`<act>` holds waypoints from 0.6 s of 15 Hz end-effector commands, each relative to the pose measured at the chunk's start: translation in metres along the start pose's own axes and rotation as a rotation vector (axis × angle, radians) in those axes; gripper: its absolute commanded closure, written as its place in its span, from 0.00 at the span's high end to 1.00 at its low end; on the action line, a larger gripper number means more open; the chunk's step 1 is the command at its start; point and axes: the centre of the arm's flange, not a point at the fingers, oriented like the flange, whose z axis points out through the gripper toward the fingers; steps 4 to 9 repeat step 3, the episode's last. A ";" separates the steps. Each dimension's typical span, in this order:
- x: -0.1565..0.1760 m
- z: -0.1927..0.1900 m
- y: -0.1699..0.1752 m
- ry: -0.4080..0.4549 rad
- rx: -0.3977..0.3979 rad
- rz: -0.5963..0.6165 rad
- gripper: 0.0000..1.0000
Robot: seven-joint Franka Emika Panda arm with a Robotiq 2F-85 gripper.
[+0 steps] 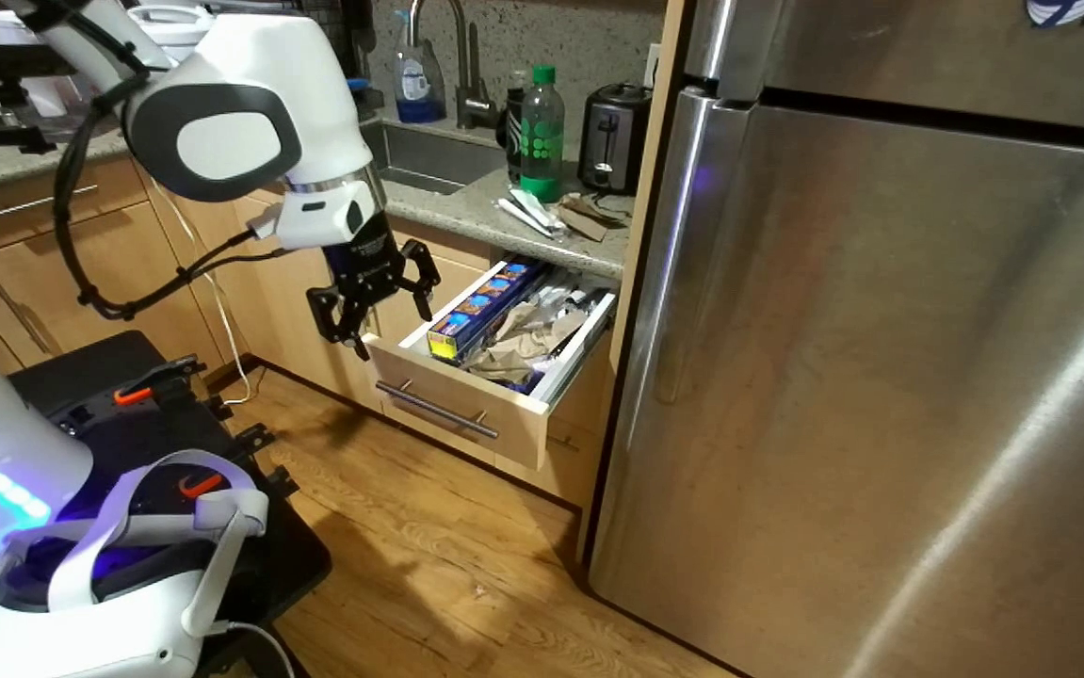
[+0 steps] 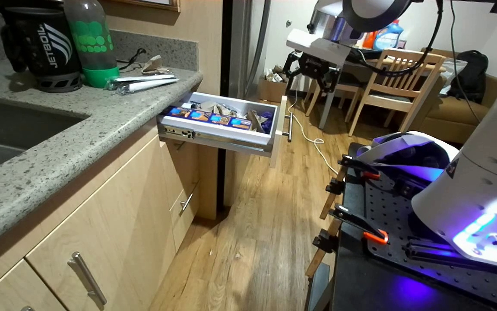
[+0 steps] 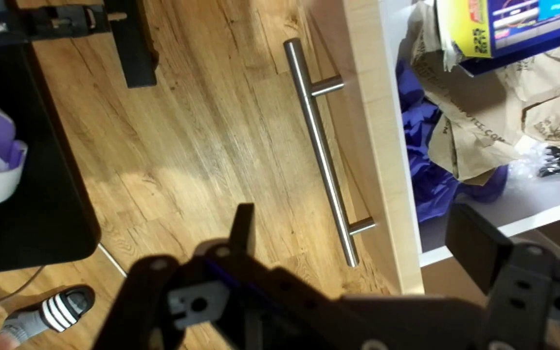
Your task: Open the first top drawer
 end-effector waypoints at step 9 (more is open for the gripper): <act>-0.001 -0.007 -0.008 -0.013 0.024 0.004 1.00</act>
